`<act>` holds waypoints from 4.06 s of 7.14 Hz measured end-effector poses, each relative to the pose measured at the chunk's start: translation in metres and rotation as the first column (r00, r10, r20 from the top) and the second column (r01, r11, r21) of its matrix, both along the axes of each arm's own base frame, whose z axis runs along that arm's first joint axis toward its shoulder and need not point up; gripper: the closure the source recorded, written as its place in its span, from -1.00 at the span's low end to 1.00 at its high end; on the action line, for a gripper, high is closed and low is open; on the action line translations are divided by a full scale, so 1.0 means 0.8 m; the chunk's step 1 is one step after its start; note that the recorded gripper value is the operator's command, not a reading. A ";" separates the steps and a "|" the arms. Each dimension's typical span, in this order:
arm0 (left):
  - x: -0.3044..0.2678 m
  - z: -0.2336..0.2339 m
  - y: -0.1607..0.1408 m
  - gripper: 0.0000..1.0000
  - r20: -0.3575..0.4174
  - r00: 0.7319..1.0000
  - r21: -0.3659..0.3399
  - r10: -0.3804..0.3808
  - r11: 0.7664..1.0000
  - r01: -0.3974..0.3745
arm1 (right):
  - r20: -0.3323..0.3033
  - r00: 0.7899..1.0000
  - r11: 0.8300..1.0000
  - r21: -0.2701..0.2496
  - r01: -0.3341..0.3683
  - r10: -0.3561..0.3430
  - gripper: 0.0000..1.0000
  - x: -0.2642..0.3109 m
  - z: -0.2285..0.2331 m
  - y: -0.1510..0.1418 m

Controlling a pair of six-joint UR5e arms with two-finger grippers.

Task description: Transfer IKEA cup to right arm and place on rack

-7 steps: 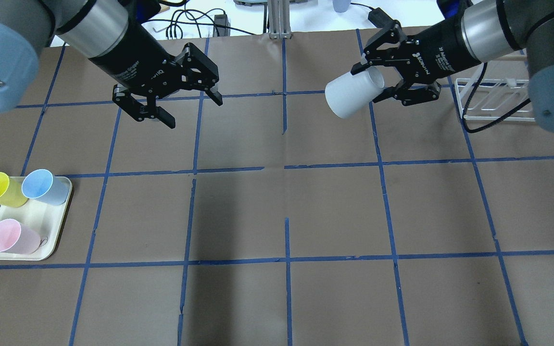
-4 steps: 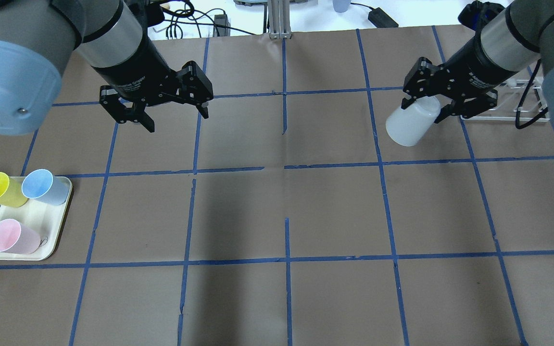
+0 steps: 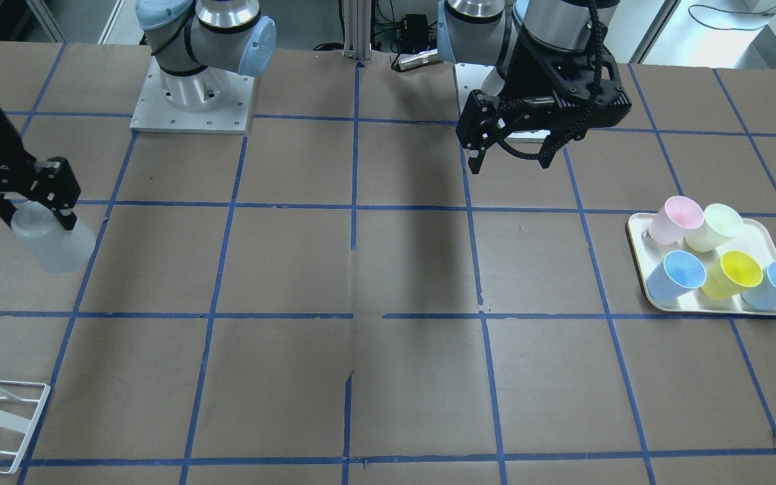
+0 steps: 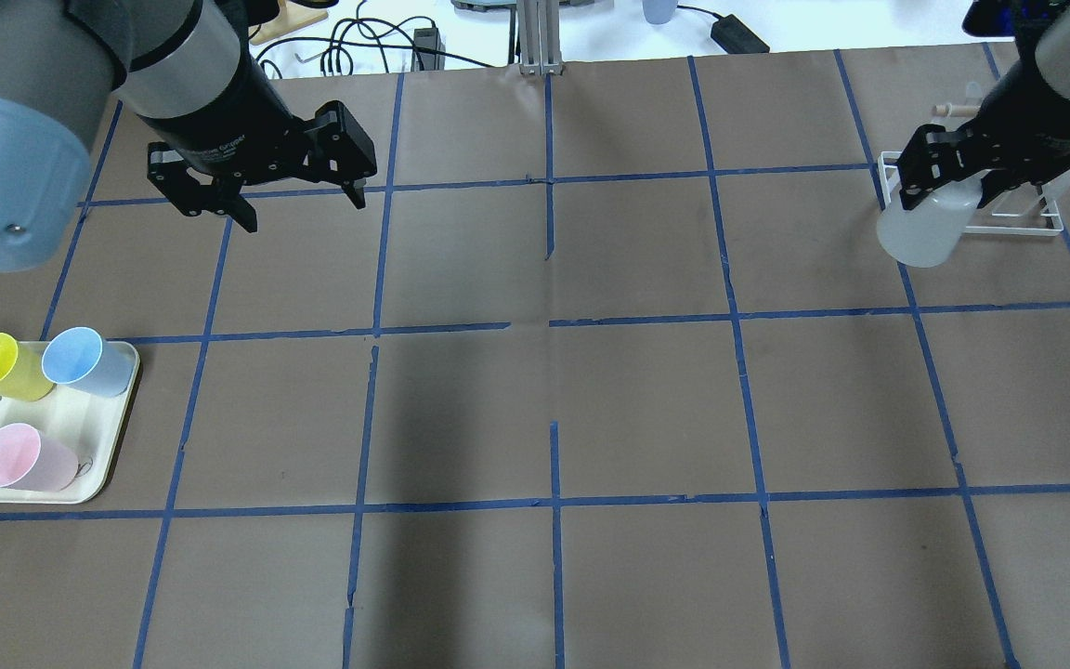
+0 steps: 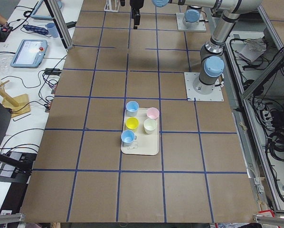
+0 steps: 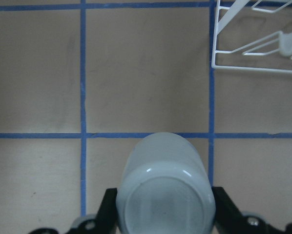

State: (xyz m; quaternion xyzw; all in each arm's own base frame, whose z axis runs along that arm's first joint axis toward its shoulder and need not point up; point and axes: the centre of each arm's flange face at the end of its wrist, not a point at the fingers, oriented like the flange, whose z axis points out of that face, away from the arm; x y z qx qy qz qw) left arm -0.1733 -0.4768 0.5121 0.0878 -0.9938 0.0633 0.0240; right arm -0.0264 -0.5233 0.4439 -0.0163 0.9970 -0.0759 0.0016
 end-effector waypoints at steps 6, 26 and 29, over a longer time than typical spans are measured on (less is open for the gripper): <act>0.025 -0.010 -0.004 -1.00 0.057 0.996 -0.018 -0.072 0.997 0.073 | -0.071 0.991 0.991 -0.056 -0.121 0.117 0.31 -0.105 -0.044 -0.115; 0.029 -0.024 -0.008 -1.00 0.046 0.987 0.048 -0.155 0.987 0.153 | -0.017 0.992 0.992 0.015 -0.124 0.125 -1.00 -0.178 -0.119 -0.150; 0.031 -0.021 -0.009 -1.00 0.046 0.987 0.043 -0.152 0.988 0.150 | 0.023 0.996 0.994 0.070 -0.083 0.082 -1.00 -0.131 -0.017 -0.093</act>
